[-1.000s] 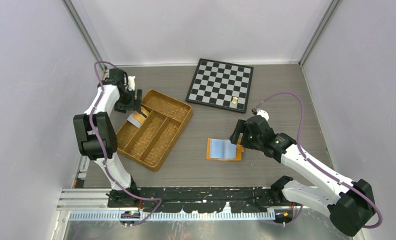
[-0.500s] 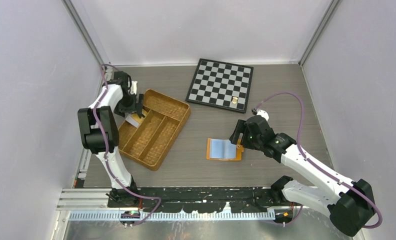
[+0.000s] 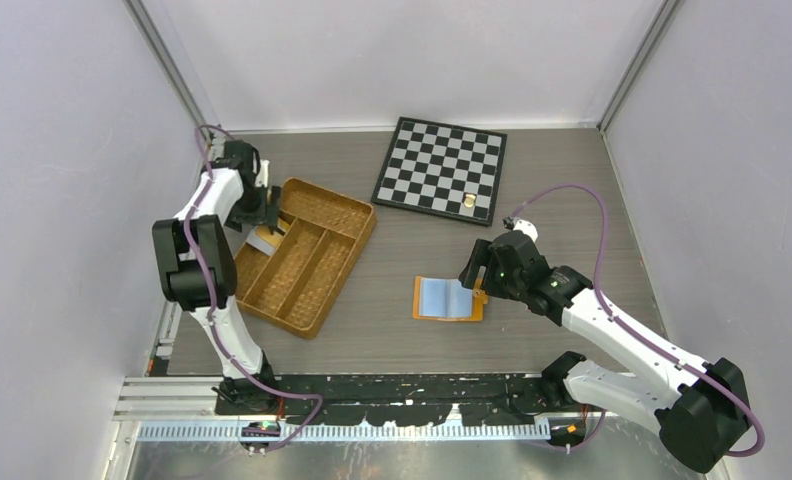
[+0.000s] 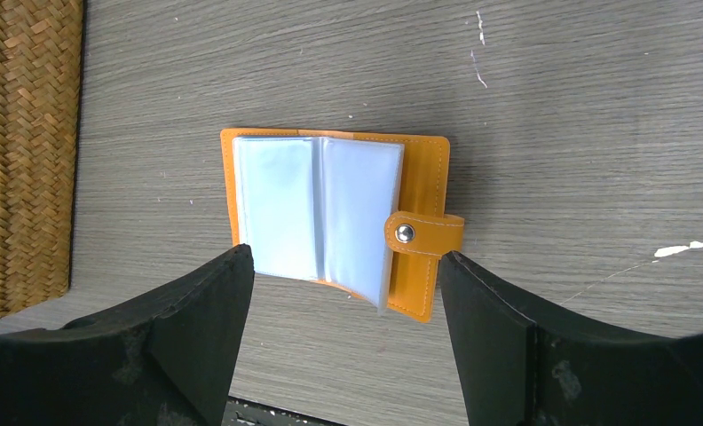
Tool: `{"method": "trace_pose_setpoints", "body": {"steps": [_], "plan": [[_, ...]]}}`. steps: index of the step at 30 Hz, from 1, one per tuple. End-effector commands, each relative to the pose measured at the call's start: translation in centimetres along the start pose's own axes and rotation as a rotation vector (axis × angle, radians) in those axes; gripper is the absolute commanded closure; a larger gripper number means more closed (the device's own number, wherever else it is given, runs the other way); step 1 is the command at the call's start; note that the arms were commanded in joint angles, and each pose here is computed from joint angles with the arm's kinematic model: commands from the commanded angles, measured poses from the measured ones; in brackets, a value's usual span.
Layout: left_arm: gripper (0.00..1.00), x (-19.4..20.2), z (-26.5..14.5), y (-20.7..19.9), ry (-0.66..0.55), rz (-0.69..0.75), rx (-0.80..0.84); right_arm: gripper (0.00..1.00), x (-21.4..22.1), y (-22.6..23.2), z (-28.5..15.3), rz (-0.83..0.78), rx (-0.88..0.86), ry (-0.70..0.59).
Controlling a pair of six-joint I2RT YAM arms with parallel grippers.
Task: Put the credit cards into the card holder
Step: Move the storage box to the center of the board.
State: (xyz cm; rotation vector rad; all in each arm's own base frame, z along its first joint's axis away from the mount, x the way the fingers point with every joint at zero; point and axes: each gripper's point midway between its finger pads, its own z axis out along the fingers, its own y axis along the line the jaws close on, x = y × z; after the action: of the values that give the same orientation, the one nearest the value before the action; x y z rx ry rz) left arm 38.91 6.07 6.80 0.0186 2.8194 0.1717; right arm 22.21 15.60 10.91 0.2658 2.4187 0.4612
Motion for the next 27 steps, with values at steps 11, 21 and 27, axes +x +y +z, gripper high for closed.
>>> {"method": "trace_pose_setpoints", "body": {"steps": [11, 21, 27], "plan": [[0.44, -1.3, -3.1, 1.5, -0.097, -0.029, -0.036, 0.19, -0.8, 0.4, -0.1, 0.023, -0.016, -0.031], [0.41, -1.6, -3.7, -0.3, -0.140, -0.026, 0.067, 0.19, -0.7, 0.4, -0.1, 0.025, -0.018, -0.032], [0.14, -1.1, -2.3, -1.9, -0.092, -0.012, 0.154, 0.19, -0.6, 0.3, -0.2, 0.023, -0.021, -0.030]]}}
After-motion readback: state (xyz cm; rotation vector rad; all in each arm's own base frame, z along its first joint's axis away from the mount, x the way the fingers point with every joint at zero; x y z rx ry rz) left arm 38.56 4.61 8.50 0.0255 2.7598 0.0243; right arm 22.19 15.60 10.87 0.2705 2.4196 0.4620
